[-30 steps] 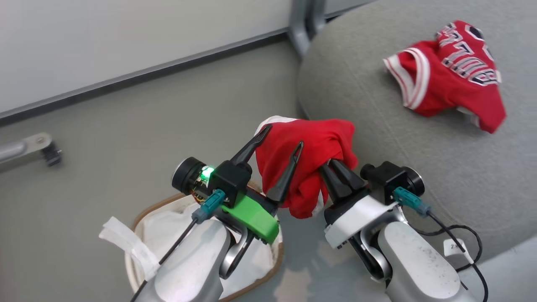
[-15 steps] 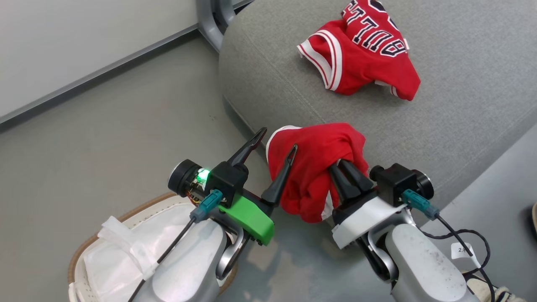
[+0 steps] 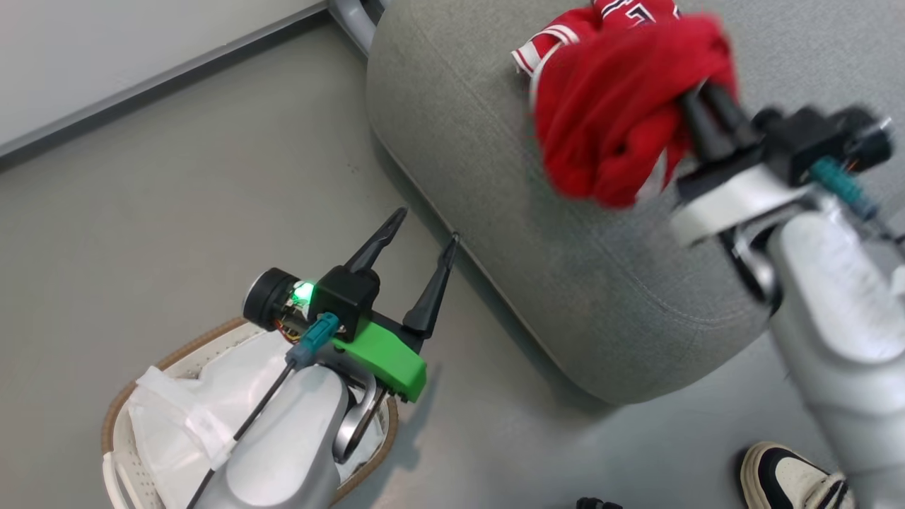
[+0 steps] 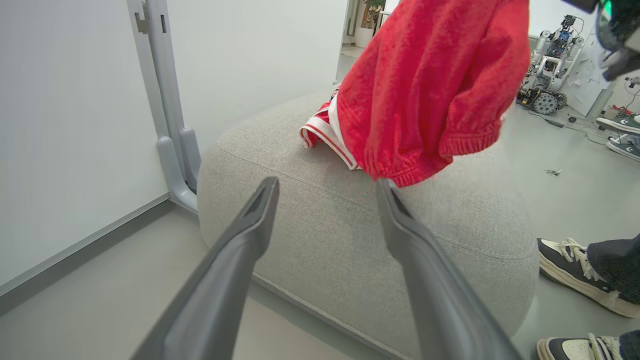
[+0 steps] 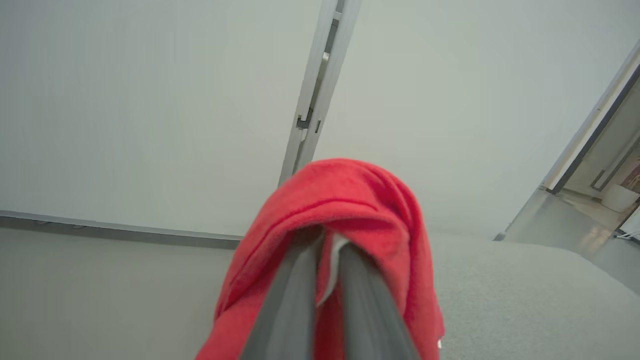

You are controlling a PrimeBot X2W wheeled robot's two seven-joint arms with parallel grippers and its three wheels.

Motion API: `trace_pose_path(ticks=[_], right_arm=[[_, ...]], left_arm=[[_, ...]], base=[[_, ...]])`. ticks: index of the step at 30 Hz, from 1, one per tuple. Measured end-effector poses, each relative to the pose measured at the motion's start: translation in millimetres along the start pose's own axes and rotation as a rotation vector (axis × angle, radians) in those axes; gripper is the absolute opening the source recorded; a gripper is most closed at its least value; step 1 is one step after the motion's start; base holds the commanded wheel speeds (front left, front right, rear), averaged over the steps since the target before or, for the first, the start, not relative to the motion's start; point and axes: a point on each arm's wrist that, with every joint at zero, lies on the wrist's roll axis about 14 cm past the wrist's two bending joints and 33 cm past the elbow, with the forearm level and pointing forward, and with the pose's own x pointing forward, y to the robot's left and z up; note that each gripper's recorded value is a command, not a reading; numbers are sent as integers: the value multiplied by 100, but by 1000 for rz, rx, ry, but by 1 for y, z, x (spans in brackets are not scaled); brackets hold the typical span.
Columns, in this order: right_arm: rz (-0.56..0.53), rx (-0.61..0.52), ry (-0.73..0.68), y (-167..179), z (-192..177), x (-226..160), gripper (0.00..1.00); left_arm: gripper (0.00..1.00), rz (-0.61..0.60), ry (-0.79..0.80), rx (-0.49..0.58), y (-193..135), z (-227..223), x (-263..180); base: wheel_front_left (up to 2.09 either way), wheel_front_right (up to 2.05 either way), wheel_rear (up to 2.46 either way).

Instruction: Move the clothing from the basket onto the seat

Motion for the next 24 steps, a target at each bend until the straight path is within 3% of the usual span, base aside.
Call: trace_pose_path(ticks=[4,10,16,22,23,24], right_arm=[[-40,-95,-50,-36,24,30,0],[-68,-218,-13,-68,22,63,0],[-121,-264,65,-94,-3,82,0],[-191,-207,130,-104,-42,92,0],[-198,-204,143,-104,-50,93,5],[-198,-207,160,-102,-59,94,17]], left_arm=[[100,29,28,-16,14,-14,-5],[100,67,57,-39,30,-31,-13],[100,96,69,-47,48,-41,-16],[100,144,84,-67,73,-56,-24],[100,152,90,-72,76,-60,-26],[100,161,96,-77,80,-64,-29]], base=[[0,0,0],[0,0,0],[0,0,0],[0,0,0],[0,0,0],[0,0,0]])
